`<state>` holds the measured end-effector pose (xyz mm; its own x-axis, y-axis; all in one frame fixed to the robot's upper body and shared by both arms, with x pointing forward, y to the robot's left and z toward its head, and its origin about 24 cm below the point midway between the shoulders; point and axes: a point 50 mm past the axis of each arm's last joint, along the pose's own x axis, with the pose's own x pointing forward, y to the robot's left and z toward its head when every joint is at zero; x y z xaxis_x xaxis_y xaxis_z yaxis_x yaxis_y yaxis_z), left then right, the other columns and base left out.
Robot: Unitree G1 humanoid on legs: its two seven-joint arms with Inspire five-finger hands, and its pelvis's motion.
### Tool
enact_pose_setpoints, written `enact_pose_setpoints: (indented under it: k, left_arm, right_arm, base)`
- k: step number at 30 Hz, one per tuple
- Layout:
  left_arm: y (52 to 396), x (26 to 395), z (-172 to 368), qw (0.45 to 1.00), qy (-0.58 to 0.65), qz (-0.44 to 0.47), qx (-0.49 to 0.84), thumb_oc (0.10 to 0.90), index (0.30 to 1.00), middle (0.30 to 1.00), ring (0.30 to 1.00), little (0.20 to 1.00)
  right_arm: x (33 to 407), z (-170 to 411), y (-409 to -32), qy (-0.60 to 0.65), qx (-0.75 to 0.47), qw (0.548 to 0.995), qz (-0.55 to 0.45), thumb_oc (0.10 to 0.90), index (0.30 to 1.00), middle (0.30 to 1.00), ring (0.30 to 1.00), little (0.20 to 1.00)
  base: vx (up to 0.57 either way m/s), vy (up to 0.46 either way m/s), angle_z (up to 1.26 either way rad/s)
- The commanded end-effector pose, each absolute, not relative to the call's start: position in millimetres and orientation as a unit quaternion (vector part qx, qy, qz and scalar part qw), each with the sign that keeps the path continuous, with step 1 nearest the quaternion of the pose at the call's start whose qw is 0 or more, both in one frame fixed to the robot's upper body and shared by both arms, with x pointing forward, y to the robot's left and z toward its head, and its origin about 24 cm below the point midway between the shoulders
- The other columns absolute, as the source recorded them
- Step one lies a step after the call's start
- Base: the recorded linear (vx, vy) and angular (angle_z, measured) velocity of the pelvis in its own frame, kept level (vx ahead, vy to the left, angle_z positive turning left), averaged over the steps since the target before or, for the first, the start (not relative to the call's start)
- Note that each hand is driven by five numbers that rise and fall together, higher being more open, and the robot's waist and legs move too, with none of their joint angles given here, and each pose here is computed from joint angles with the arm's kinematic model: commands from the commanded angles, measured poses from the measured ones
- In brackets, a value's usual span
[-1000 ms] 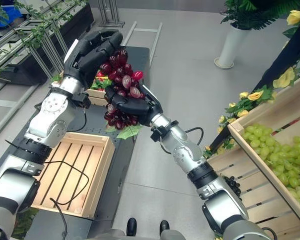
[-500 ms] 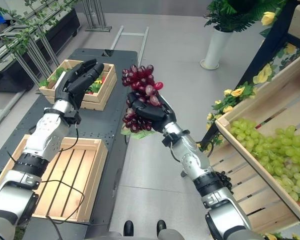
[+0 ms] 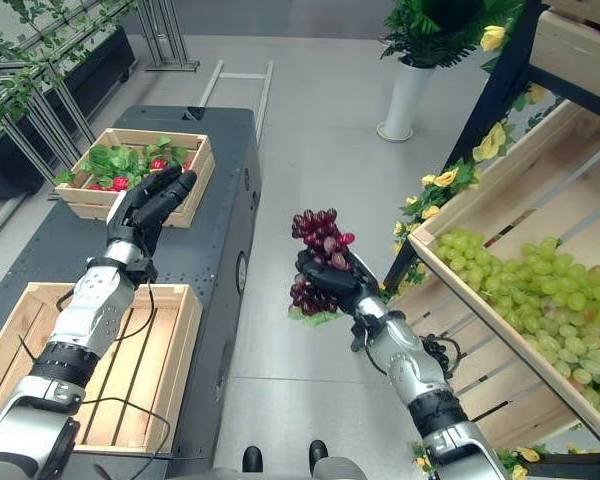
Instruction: Pick up the fruits from the basket on one side to the basket on the other side
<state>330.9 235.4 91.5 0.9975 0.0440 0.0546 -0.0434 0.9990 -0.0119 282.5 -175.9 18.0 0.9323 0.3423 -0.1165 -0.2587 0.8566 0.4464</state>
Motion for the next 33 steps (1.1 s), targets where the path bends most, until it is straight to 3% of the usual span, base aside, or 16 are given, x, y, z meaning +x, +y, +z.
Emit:
enact_pose_setpoints:
  k: [1,7,14,19,27,33]
  left_arm:
    - [230.0,330.3,100.2,0.995,-0.097,0.024,0.016,0.800,0.900,0.900,0.900,0.900]
    - [206.6,301.8,50.0,0.999,-0.042,-0.007,0.016,0.800,0.900,0.900,0.900,0.900]
    - [202.2,260.5,-6.4,0.997,0.054,0.046,-0.036,0.800,0.900,0.900,0.900,0.900]
    - [189.0,231.3,-35.9,0.993,0.120,-0.007,-0.004,0.800,0.900,0.900,0.900,0.900]
    - [187.2,225.9,-43.4,0.989,0.147,-0.027,0.015,0.800,0.900,0.900,0.900,0.900]
    - [187.3,250.2,-19.7,0.993,0.101,-0.039,0.034,0.800,0.900,0.900,0.900,0.900]
  right_arm:
    - [290.4,53.0,-179.0,-0.008,0.195,0.961,0.194,0.400,0.300,0.300,0.300,0.300]
    - [268.1,28.3,-183.1,0.029,0.205,0.962,0.177,0.400,0.300,0.300,0.300,0.300]
    - [243.7,-0.8,-183.8,0.072,0.212,0.967,0.124,0.400,0.300,0.300,0.300,0.300]
    - [232.1,-14.1,-188.4,0.083,0.233,0.967,0.064,0.400,0.300,0.300,0.300,0.300]
    - [231.9,-21.5,-195.1,0.081,0.230,0.970,0.003,0.400,0.300,0.300,0.300,0.300]
    - [252.3,-0.9,-214.9,0.032,0.181,0.981,-0.058,0.400,0.300,0.300,0.300,0.300]
  base:
    - [0.01,-0.005,-0.08]
    - [0.02,-0.019,-0.17]
    - [0.02,-0.033,-0.10]
    - [0.00,-0.039,-0.10]
    - [0.01,-0.005,-0.02]
    - [-0.13,-0.044,-0.05]
